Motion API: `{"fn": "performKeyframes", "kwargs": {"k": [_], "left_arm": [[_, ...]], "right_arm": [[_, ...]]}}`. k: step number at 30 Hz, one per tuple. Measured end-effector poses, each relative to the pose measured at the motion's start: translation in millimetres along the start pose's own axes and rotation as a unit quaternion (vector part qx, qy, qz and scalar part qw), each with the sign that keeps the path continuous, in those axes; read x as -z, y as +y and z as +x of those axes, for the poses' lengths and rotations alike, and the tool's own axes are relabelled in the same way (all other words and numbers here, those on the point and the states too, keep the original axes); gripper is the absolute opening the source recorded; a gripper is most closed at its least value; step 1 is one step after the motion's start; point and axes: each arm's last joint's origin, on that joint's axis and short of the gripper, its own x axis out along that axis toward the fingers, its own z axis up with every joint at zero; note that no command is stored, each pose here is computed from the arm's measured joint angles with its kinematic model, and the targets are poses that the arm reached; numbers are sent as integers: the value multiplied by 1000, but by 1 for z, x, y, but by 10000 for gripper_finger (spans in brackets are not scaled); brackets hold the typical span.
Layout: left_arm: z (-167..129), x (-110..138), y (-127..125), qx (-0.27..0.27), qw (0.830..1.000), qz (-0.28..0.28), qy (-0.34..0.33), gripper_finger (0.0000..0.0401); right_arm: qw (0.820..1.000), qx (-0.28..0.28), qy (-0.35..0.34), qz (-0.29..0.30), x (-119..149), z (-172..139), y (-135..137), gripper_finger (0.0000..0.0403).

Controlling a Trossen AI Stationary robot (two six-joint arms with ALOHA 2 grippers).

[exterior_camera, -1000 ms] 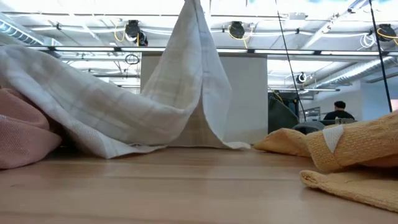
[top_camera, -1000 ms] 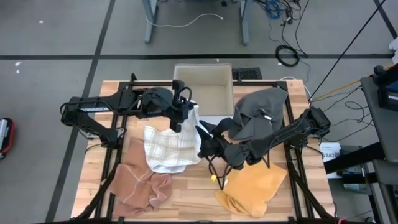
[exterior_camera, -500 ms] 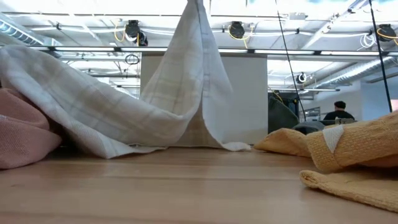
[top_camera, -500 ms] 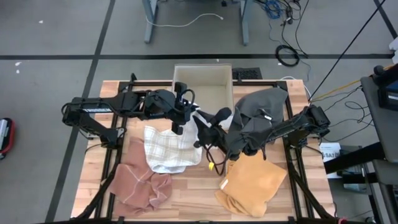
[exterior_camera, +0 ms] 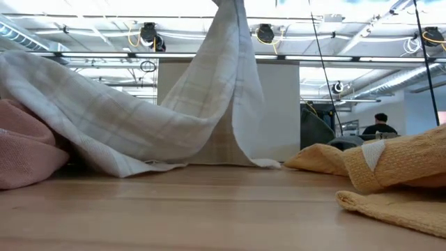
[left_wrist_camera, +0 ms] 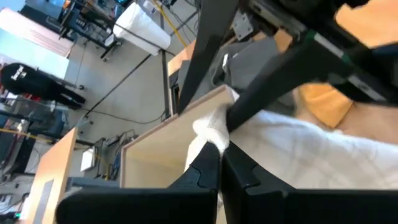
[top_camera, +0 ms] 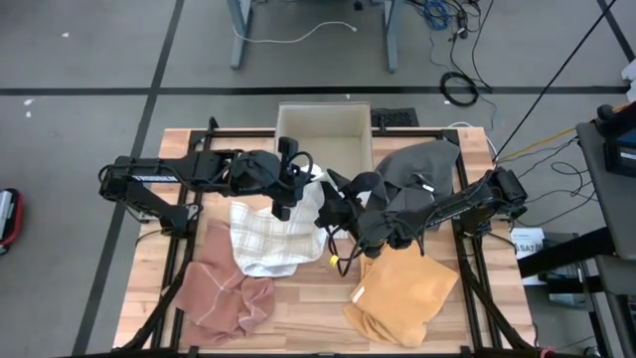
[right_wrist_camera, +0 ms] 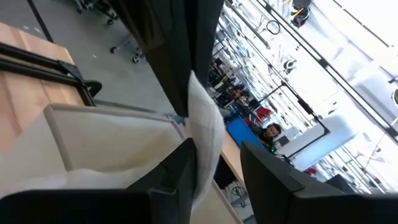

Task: Fold towel
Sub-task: Fold the white patterned towel

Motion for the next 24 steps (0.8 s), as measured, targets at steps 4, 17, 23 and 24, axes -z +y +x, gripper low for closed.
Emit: {"fn": "performKeyframes", "kwargs": {"k": [4, 17, 23, 24], "left_arm": [[0, 3, -1, -9, 1000, 4, 27, 0], [-1, -1, -4, 51, 998, -16, -27, 0], [-1, -5, -6, 74, 995, -30, -55, 0], [-1, -4, -7, 78, 995, -28, -49, 0]], "right_arm": [[1000, -4, -4, -1, -2, -8, 1, 114], [1000, -13, -21, 0, -4, -9, 0, 114], [1000, 1, -10, -5, -4, -3, -3, 114], [1000, 5, -4, -10, -3, -4, -3, 114]]}}
